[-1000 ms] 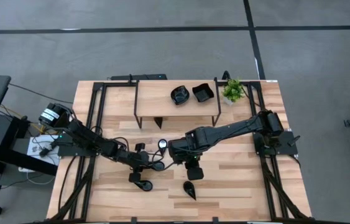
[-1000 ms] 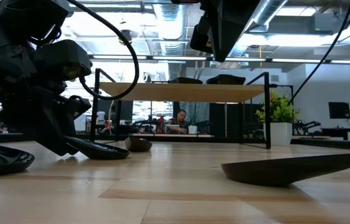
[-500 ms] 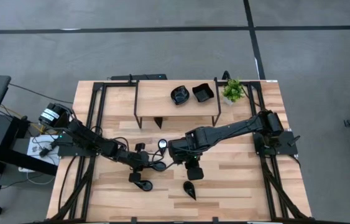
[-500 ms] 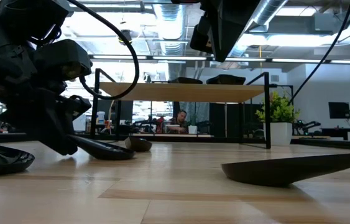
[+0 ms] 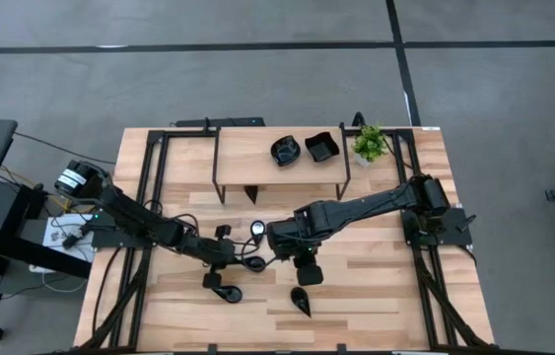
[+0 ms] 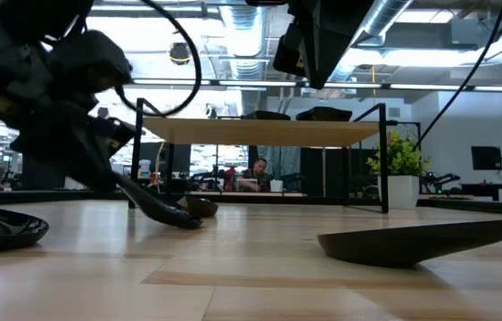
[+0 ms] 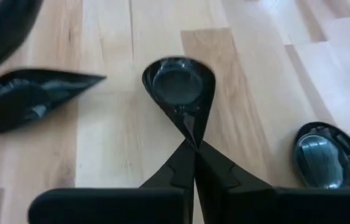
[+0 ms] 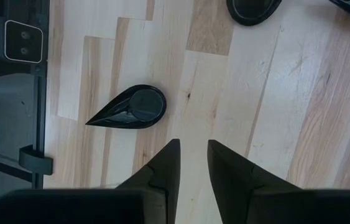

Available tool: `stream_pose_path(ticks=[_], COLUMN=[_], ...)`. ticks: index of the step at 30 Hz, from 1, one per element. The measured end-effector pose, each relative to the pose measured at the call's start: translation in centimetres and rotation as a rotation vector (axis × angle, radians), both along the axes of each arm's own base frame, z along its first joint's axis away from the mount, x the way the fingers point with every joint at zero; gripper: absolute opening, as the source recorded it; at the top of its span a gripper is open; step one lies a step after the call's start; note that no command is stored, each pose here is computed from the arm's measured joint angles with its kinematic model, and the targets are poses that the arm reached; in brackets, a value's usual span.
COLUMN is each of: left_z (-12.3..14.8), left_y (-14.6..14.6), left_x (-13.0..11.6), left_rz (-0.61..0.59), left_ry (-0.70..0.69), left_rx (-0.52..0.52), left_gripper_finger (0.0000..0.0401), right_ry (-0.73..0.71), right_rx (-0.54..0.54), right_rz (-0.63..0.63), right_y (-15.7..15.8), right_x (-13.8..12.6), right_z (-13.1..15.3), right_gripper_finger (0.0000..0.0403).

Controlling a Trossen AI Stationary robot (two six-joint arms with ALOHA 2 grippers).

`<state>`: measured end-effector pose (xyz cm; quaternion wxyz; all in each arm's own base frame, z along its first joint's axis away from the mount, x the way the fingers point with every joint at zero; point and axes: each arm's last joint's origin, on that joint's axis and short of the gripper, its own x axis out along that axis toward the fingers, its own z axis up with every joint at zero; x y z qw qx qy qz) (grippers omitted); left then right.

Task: Pick & Place Mini shaped plates
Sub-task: Put the black drop shaped plate on the shelf

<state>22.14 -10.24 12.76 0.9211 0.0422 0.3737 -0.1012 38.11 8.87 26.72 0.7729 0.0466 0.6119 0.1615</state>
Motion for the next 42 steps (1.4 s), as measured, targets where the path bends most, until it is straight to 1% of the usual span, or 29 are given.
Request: stream_pose_path(ticks=[9,21,25,31,34,38,42], left_z=[1.2,1.4,1.4,1.5,1.6,1.7,1.0], left_y=[0.2,0.4,0.8,1.5,1.4,1.3,1.1], left_x=[-0.4,-0.4,-0.1,0.2,0.2,0.4,0.9], left_rz=[-0.021,-0.014,0.008,0.037,0.035,0.025,0.022], left_ry=[-0.033,-0.04,-0.045,-0.047,-0.059,-0.08,-0.082], left_rx=[0.015,0.01,0.009,0.009,0.003,-0.017,-0.031], left_gripper_finger=[0.0007,0.0013,0.0044,0.0126,0.016,0.0185,0.0192], right_ry=[0.0,0.002,0.004,0.004,0.004,0.004,0.001], right_rx=[0.0,0.002,0.004,0.005,0.005,0.005,0.005], right_rz=[0.0,-0.006,-0.01,-0.01,-0.01,-0.01,-0.01], right_y=[0.0,0.0,0.0,0.0,0.0,0.0,0.0], right_x=[0.0,0.0,0.0,0.0,0.0,0.0,0.0], right_z=[0.0,0.0,0.0,0.0,0.0,0.0,0.0], right_gripper_finger=[0.0077,0.0077,0.0077,0.0077,0.0077,0.0077,0.0077])
